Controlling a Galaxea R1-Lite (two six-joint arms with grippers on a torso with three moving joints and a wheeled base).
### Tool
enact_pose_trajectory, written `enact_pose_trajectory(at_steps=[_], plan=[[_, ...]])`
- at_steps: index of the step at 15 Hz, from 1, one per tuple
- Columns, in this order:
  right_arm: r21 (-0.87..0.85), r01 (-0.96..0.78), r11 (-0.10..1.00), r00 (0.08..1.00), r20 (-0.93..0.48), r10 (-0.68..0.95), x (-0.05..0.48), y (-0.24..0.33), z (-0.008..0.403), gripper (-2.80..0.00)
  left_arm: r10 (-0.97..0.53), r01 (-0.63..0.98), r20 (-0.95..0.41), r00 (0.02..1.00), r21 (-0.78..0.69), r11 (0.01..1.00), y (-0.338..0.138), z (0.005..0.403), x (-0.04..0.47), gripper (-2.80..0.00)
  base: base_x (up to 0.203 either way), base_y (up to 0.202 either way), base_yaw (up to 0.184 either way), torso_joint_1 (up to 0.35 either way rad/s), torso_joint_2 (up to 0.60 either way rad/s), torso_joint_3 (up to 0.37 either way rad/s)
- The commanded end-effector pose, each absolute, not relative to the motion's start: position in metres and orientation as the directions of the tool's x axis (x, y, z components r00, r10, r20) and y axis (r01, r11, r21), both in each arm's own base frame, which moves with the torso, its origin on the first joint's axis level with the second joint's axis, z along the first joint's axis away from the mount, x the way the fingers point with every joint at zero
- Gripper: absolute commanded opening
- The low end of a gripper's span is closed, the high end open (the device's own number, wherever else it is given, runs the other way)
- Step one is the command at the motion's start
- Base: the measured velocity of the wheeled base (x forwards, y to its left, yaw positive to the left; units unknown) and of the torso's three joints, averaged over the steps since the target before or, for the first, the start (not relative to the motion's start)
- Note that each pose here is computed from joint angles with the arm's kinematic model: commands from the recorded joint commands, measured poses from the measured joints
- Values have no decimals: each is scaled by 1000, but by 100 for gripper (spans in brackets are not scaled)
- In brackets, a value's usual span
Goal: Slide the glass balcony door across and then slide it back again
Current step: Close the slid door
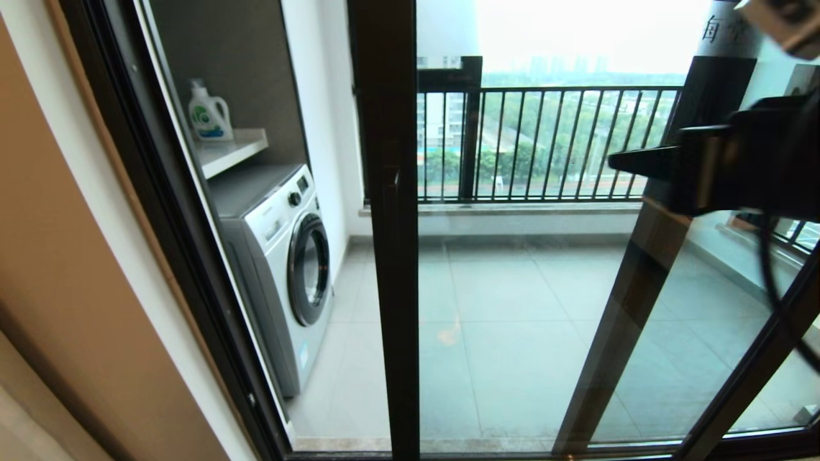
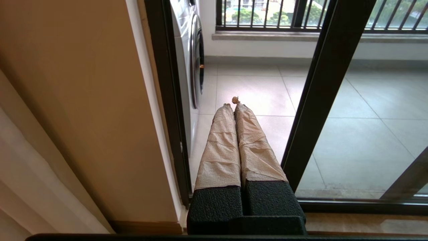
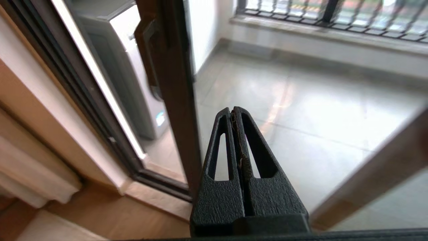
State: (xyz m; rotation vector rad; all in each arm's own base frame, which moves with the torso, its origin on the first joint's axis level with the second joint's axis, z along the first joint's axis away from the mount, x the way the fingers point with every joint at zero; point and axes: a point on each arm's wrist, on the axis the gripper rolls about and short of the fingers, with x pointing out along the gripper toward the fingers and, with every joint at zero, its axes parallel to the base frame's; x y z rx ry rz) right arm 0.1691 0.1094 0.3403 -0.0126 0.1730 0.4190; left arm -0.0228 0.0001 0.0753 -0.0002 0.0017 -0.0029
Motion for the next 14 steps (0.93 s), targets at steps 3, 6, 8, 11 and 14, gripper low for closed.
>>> enact_pose_trajectory(at_steps=[3,6,8,11,14], plan=[[-80,-348,934,938,-31,346,44,25,360,-280,-2,2,-3,1000,0,1000,0,75,-23,-280,0,0,0,0,0,0],[-124,-208,970,978,5,210,-1,-9,351,-280,-2,2,-3,1000,0,1000,0,75,-23,-280,0,0,0,0,0,0],[-174,-69,982,996,37,77,-20,-17,349,-280,-2,2,-3,1000,0,1000,0,75,-23,-280,0,0,0,0,0,0],[-292,22,956,996,85,3,-45,-21,343,-280,-2,2,-3,1000,-1,1000,0,75,-23,-280,0,0,0,0,0,0],[-293,103,950,988,142,-63,-67,-23,339,-280,-2,2,-3,1000,-2,1000,0,75,-23,-280,0,0,0,0,0,0]])
